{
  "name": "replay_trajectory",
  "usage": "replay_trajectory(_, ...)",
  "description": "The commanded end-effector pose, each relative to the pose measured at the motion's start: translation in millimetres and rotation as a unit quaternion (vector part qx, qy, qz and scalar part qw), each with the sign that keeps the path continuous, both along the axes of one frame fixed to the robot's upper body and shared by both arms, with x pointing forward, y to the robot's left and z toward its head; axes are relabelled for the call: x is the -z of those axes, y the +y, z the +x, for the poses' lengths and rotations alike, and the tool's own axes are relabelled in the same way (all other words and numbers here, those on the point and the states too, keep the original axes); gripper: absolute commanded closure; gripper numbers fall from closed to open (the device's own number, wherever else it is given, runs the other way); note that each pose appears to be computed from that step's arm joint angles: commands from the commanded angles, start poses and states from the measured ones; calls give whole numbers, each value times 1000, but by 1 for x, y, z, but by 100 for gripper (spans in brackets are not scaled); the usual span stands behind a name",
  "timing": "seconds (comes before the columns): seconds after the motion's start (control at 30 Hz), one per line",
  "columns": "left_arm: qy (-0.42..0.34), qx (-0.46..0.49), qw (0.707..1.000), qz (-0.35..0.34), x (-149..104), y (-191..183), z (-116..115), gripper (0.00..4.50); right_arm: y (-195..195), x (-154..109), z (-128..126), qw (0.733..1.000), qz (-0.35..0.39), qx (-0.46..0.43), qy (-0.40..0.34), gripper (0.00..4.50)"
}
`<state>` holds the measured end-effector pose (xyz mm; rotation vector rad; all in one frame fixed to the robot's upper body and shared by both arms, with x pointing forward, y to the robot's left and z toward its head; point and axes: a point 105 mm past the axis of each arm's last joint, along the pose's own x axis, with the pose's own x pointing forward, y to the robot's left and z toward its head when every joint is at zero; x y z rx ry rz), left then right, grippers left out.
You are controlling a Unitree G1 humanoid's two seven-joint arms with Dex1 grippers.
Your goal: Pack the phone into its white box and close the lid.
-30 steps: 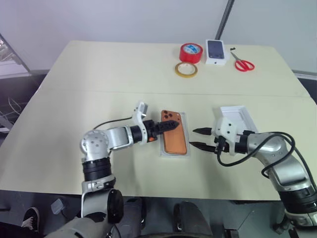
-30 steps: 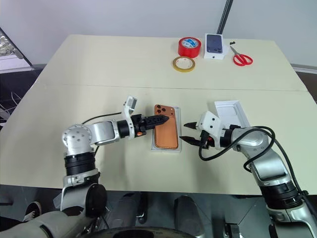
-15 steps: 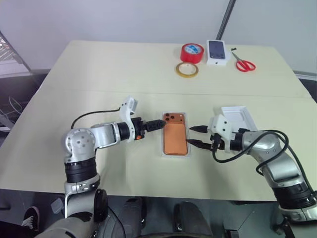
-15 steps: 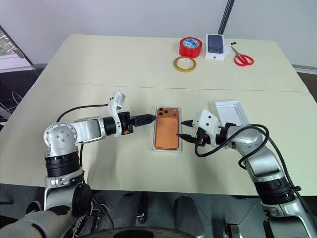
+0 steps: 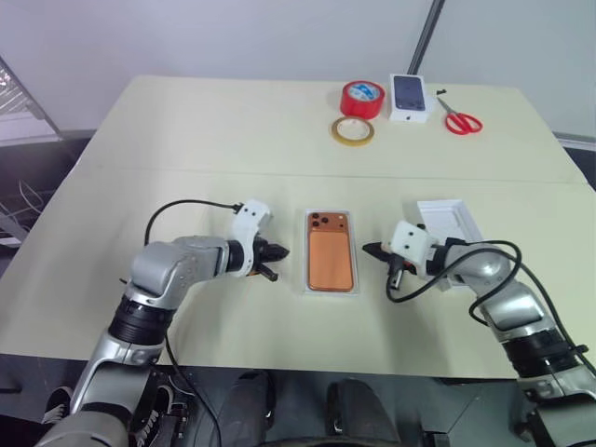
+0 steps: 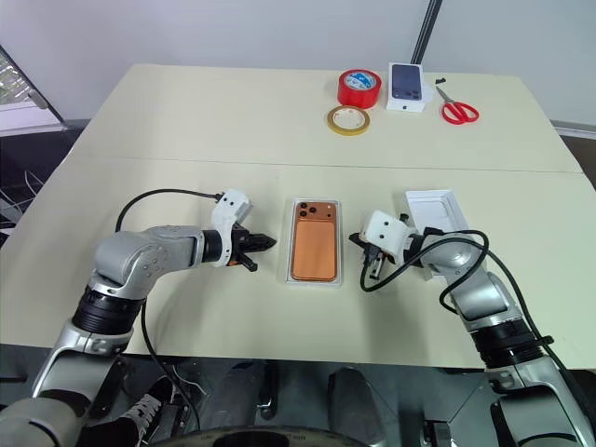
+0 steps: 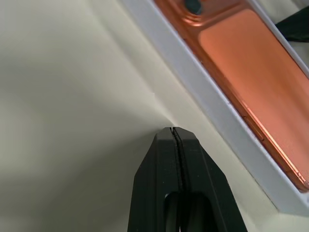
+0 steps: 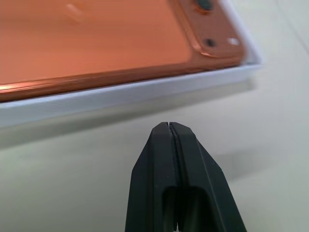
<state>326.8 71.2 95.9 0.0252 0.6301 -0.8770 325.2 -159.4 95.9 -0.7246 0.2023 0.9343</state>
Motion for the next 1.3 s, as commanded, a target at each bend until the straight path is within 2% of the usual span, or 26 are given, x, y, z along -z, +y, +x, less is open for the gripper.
replay_trajectory(0.03,21,56,998,-9,12,-32,-8,447,4,-17,3,1000,18,-7,-24,450)
replay_trajectory(0.37,-16,151,986,-71,-12,-114,0,447,-38,-16,-3,999,-17,36,-13,450)
replay_trajectory(0.57,-31,161,983,-82,-17,-136,8,447,-60,-13,-18,998,-35,54,1,450)
replay_trajectory(0.63,-27,173,981,-84,-16,-141,4,447,-67,-14,-20,997,-38,64,-2,450)
replay_trajectory(0.8,-26,178,981,-76,-9,-141,1,447,-73,-14,-18,996,-43,76,-6,450)
replay_trajectory(1.07,-40,160,984,-64,-10,-124,12,447,-78,-13,-16,995,-59,77,-9,450)
replay_trajectory(1.3,-77,127,985,-87,-23,-100,20,447,-80,-33,-12,995,-32,86,-26,450)
